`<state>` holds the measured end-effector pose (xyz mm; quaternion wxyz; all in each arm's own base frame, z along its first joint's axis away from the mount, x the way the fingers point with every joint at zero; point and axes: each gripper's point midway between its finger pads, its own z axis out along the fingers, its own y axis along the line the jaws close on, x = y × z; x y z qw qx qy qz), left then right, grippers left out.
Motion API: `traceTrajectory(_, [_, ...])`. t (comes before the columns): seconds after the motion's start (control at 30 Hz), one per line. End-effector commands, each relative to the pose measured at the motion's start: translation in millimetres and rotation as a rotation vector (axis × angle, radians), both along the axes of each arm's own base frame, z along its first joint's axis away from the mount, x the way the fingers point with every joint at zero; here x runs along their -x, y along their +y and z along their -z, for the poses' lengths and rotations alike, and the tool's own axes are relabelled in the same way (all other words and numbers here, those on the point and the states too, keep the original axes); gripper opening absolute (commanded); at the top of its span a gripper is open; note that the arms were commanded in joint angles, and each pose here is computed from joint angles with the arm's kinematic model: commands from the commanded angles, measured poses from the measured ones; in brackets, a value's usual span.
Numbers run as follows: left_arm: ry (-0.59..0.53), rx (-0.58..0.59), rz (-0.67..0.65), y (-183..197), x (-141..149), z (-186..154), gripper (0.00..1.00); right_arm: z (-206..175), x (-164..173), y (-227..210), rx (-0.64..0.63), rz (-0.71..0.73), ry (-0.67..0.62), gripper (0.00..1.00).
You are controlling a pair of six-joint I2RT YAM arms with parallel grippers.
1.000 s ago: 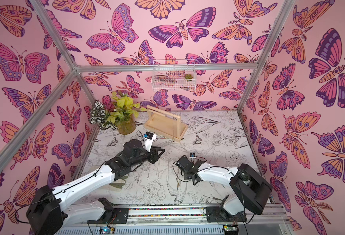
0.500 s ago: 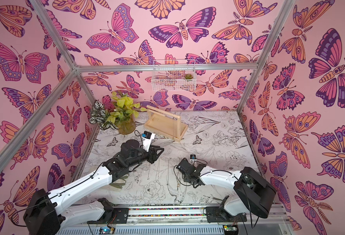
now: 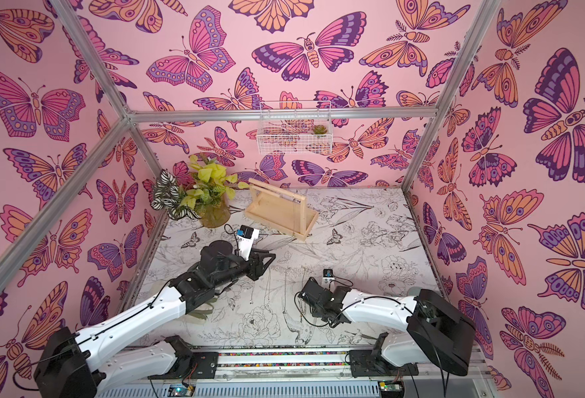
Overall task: Take the necklace off the jewelry display stand
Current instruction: Place the necklace at the center of the board.
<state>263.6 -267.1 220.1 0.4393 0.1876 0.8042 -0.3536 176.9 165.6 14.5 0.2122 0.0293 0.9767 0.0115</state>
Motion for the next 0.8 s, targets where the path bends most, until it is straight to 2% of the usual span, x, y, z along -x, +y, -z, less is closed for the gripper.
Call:
traceTrajectory(0.0, [0.011,-0.002,-0.004,3.1,4.2,4.6,0.37,-0.1,8.6,-15.2,0.042,0.026,0.000,0.24])
traceTrajectory(0.6, [0.016,0.008,-0.009,5.8,7.6,5.2,0.37,1.6,17.5,-16.1,0.045,0.020,-0.013,0.24])
traceTrajectory(0.77, [0.015,0.007,-0.007,6.5,8.7,5.7,0.37,1.1,13.6,-19.4,0.084,0.023,-0.028,0.35])
